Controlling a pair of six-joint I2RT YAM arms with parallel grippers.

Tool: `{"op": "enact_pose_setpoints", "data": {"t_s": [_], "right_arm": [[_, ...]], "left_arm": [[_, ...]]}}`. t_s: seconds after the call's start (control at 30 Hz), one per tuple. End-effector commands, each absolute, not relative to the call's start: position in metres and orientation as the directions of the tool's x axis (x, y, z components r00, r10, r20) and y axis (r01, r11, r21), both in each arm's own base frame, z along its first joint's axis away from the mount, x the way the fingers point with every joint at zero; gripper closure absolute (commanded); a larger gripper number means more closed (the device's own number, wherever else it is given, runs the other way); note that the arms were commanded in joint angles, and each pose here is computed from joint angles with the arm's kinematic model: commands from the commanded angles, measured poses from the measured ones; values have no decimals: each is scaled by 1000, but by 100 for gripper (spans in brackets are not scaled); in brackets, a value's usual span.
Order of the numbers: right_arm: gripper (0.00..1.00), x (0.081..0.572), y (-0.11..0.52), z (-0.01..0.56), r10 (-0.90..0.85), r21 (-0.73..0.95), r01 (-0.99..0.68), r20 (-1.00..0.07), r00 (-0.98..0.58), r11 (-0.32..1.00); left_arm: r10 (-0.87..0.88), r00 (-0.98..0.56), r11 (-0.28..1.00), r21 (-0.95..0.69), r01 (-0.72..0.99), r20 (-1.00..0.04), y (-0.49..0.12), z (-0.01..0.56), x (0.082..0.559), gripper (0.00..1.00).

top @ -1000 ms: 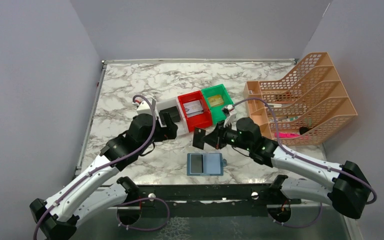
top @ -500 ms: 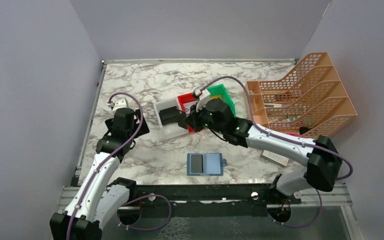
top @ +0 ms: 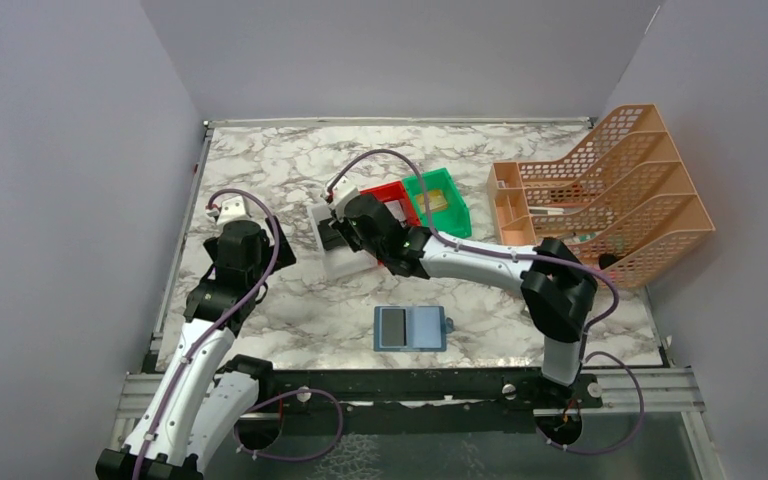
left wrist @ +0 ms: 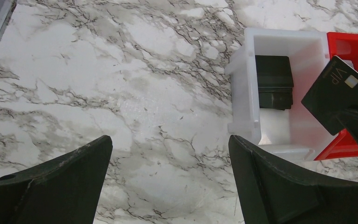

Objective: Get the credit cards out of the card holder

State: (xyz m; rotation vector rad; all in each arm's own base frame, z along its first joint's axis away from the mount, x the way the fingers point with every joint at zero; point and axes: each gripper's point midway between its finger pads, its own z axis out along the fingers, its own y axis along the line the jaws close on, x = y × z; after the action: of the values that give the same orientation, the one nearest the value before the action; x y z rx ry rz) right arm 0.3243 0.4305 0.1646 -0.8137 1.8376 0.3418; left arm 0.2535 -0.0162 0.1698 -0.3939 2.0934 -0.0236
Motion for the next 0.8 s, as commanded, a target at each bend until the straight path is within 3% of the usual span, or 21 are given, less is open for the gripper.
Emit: {"op": "enact_pose_setpoints", "data": {"t_s": [0.0,0.5,0.77], "right_arm": [[99,349,431,158,-485,-298,-629,-863,-144,718],[96,394,445,123,-691,-617,-522,-719,71,589],[85,377,458,88,-721,-585,-654,-688,87,480]], "left_arm": [[-279,-462,954,-186,-237,-842,-20,174,256,1],[-265,-469,962,-196,-193,-842,-26,174,256,1],[-259,-480,964,-194,-181,-838,-29,172,257,1]]}}
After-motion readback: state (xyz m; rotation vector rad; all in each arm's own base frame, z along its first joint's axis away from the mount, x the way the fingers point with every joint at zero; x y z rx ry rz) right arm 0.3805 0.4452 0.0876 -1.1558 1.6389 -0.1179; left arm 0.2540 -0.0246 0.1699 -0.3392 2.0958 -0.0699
